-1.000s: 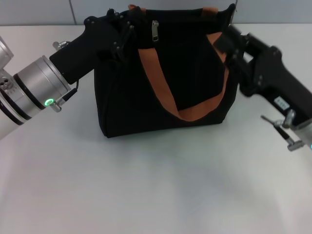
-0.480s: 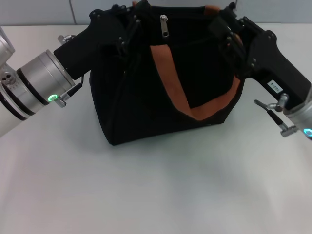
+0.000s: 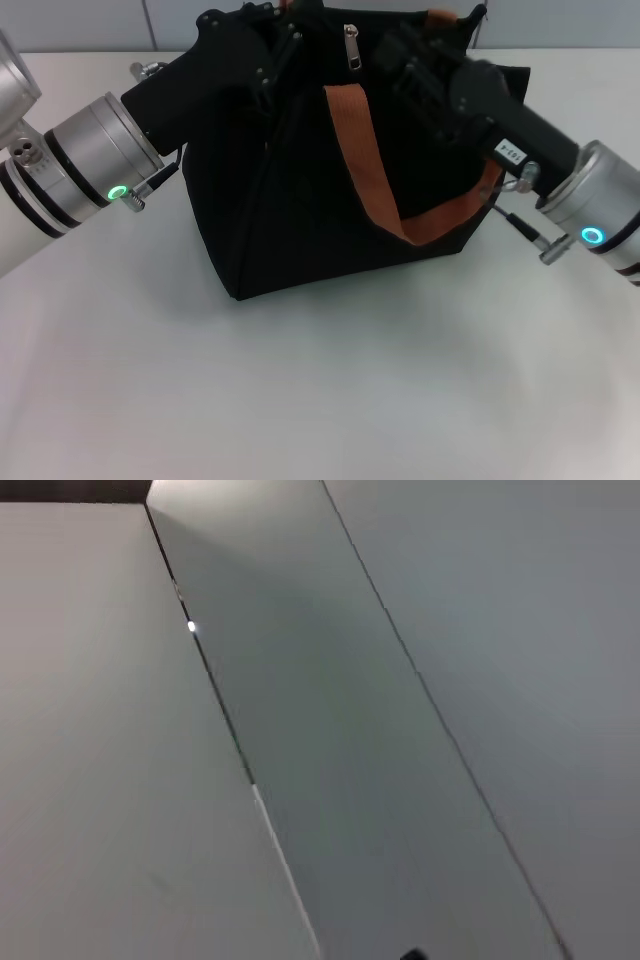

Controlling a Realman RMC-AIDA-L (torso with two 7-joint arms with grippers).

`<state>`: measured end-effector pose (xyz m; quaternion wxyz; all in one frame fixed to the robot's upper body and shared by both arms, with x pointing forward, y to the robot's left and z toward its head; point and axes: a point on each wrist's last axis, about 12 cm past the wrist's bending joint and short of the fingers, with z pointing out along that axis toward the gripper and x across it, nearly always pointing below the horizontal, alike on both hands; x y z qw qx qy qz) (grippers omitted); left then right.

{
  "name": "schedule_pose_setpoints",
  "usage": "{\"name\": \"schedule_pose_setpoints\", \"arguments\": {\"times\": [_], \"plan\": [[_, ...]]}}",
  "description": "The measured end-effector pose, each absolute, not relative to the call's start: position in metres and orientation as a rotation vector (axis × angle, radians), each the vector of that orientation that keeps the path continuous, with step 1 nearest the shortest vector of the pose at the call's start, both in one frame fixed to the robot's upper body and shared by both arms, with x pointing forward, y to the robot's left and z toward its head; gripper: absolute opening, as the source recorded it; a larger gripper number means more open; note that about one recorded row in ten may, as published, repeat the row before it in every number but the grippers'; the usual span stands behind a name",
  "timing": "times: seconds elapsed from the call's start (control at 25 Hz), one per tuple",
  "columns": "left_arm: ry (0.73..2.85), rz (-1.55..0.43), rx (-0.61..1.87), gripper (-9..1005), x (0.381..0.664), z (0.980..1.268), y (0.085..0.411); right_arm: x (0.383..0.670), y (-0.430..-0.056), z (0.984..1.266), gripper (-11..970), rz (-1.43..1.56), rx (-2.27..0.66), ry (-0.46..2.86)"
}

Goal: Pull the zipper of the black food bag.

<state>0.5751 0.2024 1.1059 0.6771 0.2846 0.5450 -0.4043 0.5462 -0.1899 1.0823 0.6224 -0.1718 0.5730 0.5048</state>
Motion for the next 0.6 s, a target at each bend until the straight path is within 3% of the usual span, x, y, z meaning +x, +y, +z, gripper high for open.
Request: {"name": "schedule_pose_setpoints", "arguments": {"times": [0.6], "plan": [[1.229, -0.916, 0.639, 48, 0.577, 1.106, 0.199, 0.566, -0.186, 1.088, 284, 1.285, -0.365, 1.464]]}}
